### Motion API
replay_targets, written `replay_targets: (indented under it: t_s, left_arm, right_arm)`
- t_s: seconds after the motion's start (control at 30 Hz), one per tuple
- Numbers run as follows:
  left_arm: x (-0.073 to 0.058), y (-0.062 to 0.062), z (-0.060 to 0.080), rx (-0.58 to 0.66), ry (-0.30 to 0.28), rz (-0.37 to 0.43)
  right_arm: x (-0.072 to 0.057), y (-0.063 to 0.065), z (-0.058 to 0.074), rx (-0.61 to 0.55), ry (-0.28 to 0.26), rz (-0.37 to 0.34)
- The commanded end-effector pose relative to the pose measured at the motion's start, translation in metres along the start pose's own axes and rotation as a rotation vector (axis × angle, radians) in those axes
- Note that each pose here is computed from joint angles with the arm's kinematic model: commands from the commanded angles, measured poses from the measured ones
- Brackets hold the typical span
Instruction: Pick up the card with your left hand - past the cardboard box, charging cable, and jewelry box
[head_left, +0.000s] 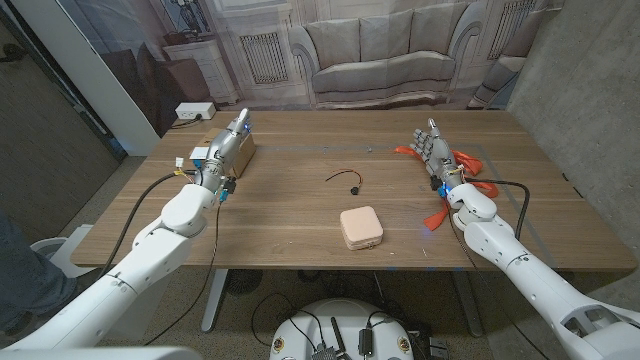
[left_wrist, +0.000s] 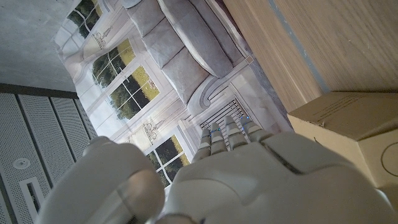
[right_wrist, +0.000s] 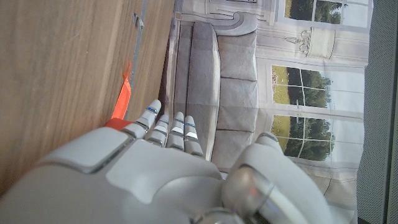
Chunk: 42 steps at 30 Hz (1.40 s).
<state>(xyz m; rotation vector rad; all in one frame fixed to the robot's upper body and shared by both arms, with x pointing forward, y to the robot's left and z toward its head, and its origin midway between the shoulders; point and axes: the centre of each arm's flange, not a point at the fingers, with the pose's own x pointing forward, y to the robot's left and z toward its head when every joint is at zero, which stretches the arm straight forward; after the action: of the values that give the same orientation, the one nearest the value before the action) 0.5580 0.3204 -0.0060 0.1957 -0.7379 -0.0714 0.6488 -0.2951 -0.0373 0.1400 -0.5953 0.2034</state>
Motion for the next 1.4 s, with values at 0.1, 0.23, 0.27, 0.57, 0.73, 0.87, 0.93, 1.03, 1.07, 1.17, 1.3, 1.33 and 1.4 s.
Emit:
replay_targets:
  t_s: [0.1,0.23,0.27,0.57,0.73,0.87,0.93,1.03,1.07,1.17,1.3,1.33,1.4]
  left_arm:
    - [-0.006,0.005,-0.003,-0.009,-0.035,0.040]
    - [-0.009,0.005,-0.002,-0.004,-0.041,0.051]
    - [-0.010,0.005,-0.001,0.003,-0.042,0.053]
    - [-0.010,0.004,0.000,0.038,-0.046,0.066]
    - [-0.016,0.001,-0.002,0.012,-0.067,0.090]
    - [-0.023,0.000,-0.002,0.026,-0.065,0.098]
    - [-0.027,0.002,-0.003,0.042,-0.053,0.091]
    - [-0.030,0.004,-0.003,0.053,-0.037,0.092]
    - [-0.030,0.005,-0.003,0.058,-0.035,0.090]
    - [-0.034,0.007,-0.002,0.096,-0.041,0.115]
    - [-0.037,0.012,-0.002,0.105,-0.053,0.122]
    - [-0.037,0.013,-0.002,0.105,-0.054,0.121]
    - [-0.038,0.015,-0.003,0.107,-0.058,0.124]
  right_arm:
    - [0.000,0.003,0.002,0.029,-0.014,0.022]
    - [0.002,0.003,0.004,0.033,-0.017,0.029]
    - [0.002,0.003,0.004,0.031,-0.017,0.032]
    - [0.002,-0.001,0.004,0.045,-0.007,0.032]
    - [-0.002,-0.001,0.005,0.055,-0.004,0.046]
    - [-0.006,0.002,0.007,0.043,-0.009,0.064]
    - [-0.008,0.004,0.008,0.037,-0.013,0.059]
    - [-0.010,0.006,0.008,0.031,-0.014,0.051]
    - [-0.010,0.006,0.007,0.031,-0.015,0.051]
    - [-0.013,0.008,0.005,0.037,-0.020,0.043]
    - [-0.015,0.012,0.000,0.054,-0.021,0.031]
    - [-0.016,0.013,0.000,0.060,-0.020,0.026]
    - [-0.016,0.014,-0.001,0.056,-0.019,0.026]
